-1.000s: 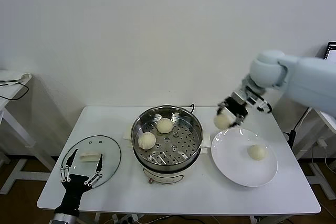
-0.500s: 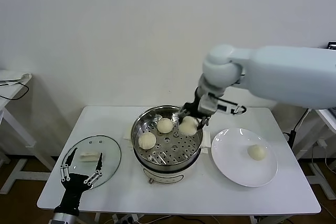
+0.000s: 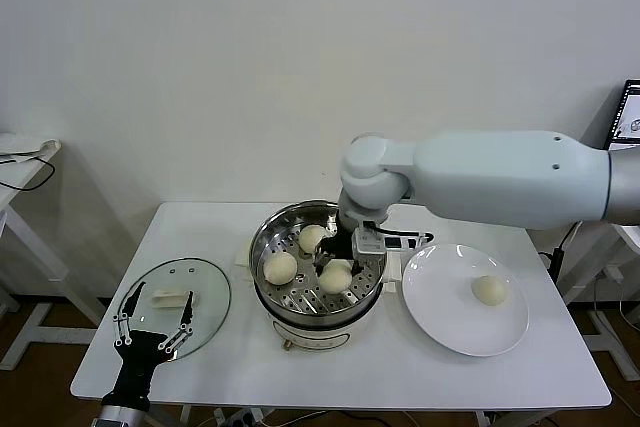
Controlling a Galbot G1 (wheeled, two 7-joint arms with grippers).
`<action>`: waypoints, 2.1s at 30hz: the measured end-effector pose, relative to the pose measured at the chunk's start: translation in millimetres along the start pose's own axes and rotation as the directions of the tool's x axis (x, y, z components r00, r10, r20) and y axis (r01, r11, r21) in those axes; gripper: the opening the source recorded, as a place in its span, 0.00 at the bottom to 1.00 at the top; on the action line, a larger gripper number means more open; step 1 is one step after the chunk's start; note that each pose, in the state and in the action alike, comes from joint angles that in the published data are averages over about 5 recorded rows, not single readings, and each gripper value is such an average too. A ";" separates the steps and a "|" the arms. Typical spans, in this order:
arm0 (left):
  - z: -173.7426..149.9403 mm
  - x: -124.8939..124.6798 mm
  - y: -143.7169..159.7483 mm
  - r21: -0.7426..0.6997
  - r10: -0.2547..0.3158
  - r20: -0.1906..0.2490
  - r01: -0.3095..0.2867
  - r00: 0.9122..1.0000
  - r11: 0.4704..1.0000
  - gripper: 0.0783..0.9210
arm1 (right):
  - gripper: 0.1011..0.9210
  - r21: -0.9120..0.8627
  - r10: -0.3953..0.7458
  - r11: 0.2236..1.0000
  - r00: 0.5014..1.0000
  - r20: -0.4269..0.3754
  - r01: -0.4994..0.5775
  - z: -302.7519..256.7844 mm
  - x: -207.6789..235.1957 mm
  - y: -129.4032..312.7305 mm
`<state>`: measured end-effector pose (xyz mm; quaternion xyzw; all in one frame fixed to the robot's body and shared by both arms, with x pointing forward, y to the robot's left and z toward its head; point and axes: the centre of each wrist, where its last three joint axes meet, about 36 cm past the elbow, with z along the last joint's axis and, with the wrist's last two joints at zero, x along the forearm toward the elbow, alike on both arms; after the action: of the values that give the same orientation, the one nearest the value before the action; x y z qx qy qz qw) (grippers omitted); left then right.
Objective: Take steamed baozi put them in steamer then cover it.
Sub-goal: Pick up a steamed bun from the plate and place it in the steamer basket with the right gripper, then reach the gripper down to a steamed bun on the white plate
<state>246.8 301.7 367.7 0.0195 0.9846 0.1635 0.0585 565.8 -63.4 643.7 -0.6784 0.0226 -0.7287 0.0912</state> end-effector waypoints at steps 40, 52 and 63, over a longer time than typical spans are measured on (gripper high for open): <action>2.1 -3.2 -0.7 0.003 0.002 0.005 -0.002 1.000 1.000 0.88 | 0.88 -0.422 0.043 0.904 0.996 -0.074 -0.071 49.8 53.8 86.8; 1.0 0.3 -3.9 0.001 0.009 -0.003 -0.009 1.000 1.000 0.88 | 0.88 -0.934 0.022 0.343 0.995 -0.099 -0.100 77.8 51.4 300.9; 2.7 4.6 -6.3 -0.005 0.014 -0.021 -0.014 1.000 1.000 0.88 | 0.88 -0.998 -0.017 0.038 0.998 -0.052 -0.051 57.8 -18.0 402.9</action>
<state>242.4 296.9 362.6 0.0246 0.9846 0.1664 0.0468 665.5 -451.0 567.3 -0.5333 0.5319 -0.5246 -0.3967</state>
